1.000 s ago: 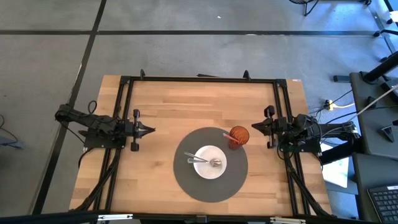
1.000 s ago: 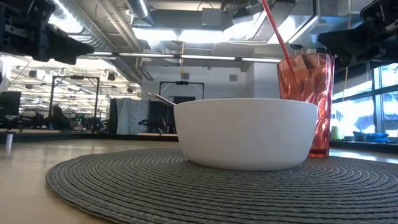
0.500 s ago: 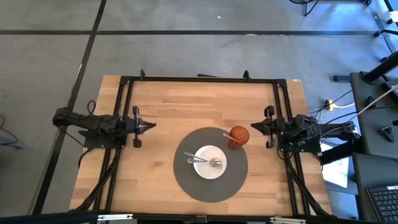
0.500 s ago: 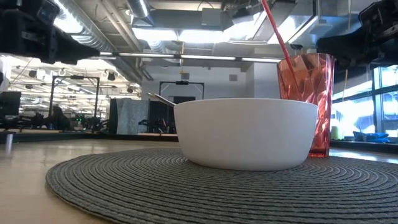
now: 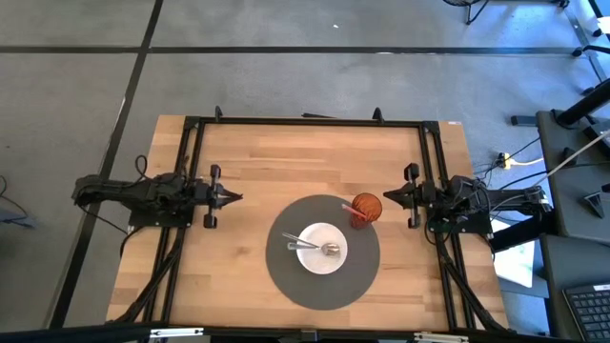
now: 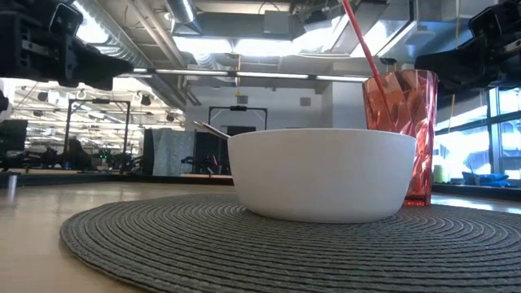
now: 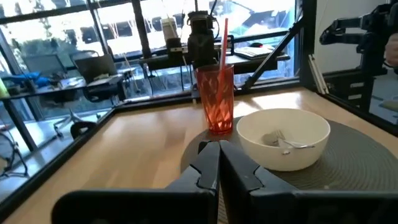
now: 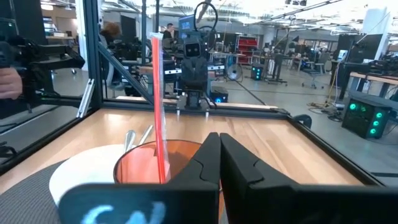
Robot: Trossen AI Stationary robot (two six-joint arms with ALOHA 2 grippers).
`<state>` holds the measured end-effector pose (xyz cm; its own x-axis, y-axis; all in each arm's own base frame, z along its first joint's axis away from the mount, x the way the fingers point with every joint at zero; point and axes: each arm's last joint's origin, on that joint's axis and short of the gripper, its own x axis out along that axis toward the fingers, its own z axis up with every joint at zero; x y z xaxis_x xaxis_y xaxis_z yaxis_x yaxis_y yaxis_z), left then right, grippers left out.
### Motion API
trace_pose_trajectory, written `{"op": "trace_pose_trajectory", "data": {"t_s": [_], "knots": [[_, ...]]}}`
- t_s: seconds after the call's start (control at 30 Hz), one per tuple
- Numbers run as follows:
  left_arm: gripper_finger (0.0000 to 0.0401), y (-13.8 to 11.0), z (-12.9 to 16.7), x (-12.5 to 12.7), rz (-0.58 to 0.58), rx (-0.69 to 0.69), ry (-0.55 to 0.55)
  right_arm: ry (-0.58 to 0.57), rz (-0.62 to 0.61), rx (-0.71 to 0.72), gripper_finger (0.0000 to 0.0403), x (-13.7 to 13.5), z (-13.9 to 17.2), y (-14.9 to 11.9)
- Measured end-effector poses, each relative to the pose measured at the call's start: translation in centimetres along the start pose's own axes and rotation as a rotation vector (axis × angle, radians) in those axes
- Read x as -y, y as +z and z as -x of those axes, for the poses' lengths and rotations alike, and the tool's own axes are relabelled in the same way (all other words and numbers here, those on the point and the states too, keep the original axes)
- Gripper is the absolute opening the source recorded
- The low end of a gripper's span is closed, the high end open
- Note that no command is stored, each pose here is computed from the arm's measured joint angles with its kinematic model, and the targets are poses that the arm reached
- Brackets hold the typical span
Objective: Pick & Place Utensil
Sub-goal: Return to Home Position
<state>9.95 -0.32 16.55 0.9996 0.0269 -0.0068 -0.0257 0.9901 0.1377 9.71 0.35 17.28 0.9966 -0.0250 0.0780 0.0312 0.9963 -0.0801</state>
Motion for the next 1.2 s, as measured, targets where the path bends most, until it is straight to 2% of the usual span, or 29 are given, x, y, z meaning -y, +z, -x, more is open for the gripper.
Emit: {"op": "trace_pose_trajectory", "data": {"t_s": [0.17,0.57,1.2], "knots": [[0.0001,-0.15,-0.10,-0.13,0.001,-0.018,0.014,-0.001,-0.015,0.011,0.0002,0.01,0.00,0.11],[0.0006,-0.13,-0.10,-0.19,0.028,-0.016,0.022,-0.012,-0.035,0.050,0.0041,0.07,0.01,0.50],[0.0005,-0.12,-0.10,-0.19,0.028,-0.015,0.022,-0.012,-0.036,0.049,0.0044,0.07,0.01,0.49]]}}
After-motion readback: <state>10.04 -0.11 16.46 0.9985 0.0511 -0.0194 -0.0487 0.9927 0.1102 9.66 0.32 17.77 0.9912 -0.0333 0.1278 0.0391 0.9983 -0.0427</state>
